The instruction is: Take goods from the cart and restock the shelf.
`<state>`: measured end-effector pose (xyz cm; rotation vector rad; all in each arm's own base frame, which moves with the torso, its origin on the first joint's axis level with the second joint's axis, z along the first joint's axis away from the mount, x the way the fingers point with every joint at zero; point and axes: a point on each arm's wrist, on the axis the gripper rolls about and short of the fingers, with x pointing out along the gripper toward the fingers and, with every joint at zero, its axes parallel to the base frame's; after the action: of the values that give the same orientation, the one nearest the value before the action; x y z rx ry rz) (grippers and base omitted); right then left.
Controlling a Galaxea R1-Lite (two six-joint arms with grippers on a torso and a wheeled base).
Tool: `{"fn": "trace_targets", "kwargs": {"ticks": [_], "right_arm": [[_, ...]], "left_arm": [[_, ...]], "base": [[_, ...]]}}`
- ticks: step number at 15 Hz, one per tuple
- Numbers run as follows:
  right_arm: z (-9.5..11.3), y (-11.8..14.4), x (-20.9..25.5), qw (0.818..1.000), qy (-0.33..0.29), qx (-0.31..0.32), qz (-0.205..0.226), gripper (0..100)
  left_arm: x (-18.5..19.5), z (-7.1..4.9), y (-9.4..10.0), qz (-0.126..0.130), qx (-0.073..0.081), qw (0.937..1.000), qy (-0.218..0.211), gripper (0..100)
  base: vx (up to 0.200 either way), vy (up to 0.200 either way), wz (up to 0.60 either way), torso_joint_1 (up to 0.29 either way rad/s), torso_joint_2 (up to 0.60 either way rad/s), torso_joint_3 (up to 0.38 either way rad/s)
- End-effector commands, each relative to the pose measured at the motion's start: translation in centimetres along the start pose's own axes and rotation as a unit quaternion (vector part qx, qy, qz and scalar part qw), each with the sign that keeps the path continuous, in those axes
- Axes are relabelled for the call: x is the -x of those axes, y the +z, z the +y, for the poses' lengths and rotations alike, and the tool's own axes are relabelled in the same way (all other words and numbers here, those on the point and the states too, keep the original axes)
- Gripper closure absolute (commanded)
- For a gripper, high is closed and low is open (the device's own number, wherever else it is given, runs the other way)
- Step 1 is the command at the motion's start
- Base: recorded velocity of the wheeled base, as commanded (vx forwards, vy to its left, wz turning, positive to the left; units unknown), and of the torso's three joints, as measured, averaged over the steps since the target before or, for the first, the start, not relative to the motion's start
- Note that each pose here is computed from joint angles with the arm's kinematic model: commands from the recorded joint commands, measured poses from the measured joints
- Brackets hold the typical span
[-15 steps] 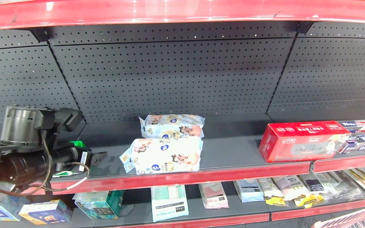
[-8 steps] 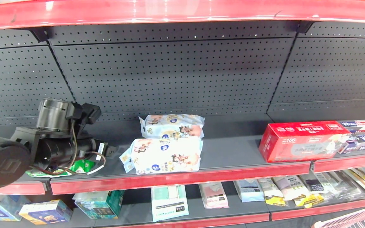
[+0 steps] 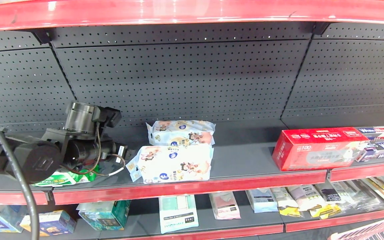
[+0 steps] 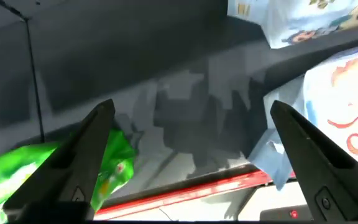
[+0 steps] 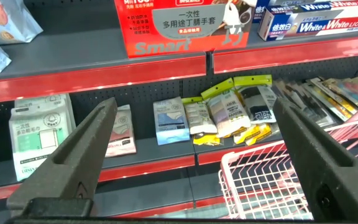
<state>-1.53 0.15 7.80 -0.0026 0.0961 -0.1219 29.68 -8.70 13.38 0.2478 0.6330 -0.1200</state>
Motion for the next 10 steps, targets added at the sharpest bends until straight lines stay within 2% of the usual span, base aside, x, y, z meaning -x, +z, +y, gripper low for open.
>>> {"fn": "trace_targets", "kwargs": {"ticks": [1,10], "right_arm": [[0.0,0.02,-0.01,1.0,0.0,0.0,0.0,0],[0.0,-0.02,-0.02,1.0,0.0,0.0,0.001,0]], "left_arm": [[-0.49,-0.33,-0.11,0.006,-0.004,1.0,-0.003,0],[-1.23,-1.13,0.21,0.006,-0.01,0.9999,-0.004,0]], "base": [[0.0,0.0,0.0,0.0,0.0,0.0],[0.0,0.0,0.0,0.0,0.0,0.0]]}}
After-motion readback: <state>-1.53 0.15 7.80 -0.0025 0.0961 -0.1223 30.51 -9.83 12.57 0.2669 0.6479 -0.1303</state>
